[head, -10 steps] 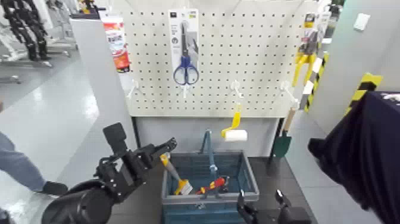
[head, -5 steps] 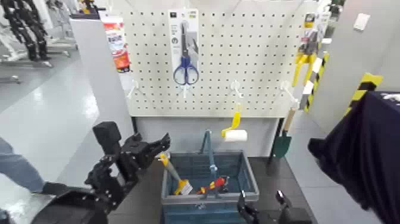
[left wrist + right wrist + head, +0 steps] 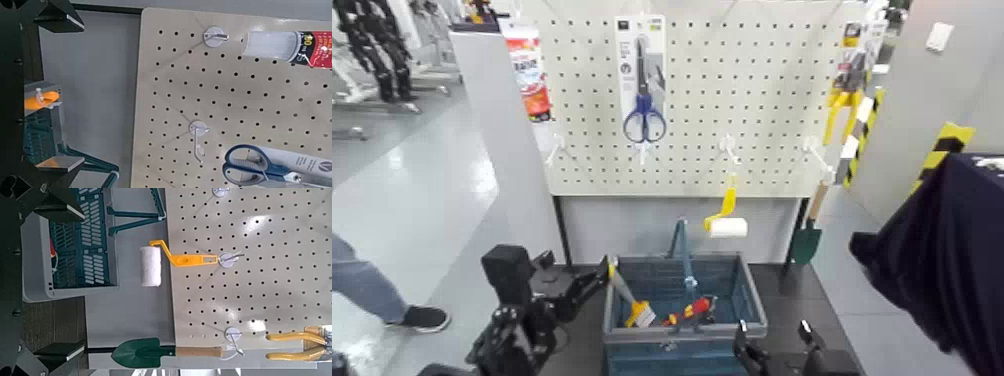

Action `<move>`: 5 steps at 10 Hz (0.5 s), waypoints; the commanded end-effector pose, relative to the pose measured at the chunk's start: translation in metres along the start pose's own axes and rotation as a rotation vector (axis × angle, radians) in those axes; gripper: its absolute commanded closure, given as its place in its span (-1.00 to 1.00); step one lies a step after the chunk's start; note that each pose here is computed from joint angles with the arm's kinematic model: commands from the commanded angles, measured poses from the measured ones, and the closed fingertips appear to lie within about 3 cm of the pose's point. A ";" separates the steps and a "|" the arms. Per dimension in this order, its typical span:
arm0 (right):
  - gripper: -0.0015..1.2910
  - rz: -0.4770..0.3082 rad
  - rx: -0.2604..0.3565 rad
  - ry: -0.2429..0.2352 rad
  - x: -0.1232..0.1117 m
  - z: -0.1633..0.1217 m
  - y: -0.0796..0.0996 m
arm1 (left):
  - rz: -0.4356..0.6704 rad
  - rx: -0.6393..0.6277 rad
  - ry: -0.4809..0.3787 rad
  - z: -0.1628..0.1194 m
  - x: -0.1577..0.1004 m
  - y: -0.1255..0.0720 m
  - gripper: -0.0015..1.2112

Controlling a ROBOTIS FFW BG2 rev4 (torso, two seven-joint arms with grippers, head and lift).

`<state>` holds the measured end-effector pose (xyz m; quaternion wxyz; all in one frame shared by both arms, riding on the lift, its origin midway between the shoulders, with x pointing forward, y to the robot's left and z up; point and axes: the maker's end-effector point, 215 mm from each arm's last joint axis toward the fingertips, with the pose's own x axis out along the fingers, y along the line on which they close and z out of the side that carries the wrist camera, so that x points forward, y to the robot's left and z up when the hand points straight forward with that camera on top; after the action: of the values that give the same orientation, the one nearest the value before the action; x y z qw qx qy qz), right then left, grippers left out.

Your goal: Put the yellow paint brush into the crate.

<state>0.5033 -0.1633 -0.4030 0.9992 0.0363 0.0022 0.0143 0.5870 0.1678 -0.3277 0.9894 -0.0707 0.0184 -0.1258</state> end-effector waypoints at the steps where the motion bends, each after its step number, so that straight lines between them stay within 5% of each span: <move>1: -0.78 -0.003 -0.001 -0.003 -0.001 0.001 -0.001 | 0.049 0.074 0.005 -0.019 -0.026 0.008 -0.80; 5: -0.78 -0.005 -0.005 -0.009 -0.002 0.002 -0.003 | 0.157 0.134 -0.001 -0.049 -0.066 0.032 -0.80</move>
<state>0.5020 -0.1660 -0.4008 0.9993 0.0343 -0.0021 0.0112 0.5324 0.2077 -0.3763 0.9985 -0.0070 0.0165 -0.0510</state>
